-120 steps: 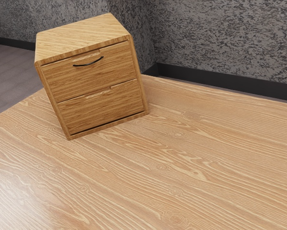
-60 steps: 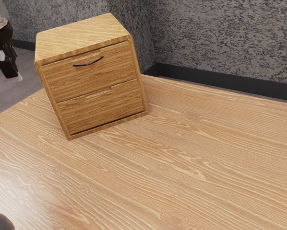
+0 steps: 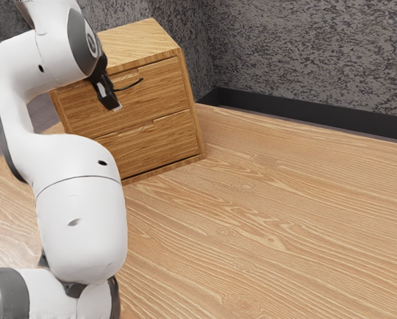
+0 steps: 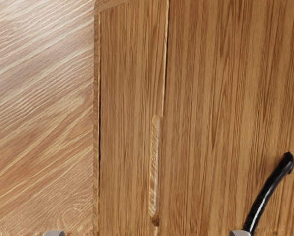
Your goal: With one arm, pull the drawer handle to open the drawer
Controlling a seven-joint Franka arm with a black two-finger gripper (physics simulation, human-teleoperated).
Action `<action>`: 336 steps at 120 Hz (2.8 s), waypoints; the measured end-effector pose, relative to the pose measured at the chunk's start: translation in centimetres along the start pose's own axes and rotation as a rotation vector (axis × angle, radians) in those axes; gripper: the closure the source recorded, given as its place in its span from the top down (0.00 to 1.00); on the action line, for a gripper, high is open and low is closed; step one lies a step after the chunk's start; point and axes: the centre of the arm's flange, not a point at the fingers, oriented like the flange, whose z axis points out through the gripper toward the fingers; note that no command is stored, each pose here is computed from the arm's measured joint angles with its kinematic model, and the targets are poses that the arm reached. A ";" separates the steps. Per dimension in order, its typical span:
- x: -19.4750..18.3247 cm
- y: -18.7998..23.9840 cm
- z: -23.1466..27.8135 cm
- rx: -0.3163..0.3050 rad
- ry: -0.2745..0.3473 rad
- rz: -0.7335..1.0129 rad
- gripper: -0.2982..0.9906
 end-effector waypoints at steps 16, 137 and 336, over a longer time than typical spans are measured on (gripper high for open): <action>-0.5 0.5 1.5 -0.028 -0.006 0.039 0.50; -1.1 1.0 3.1 -0.094 0.008 0.237 0.30; -2.3 -3.3 0.4 -0.082 0.031 0.277 0.26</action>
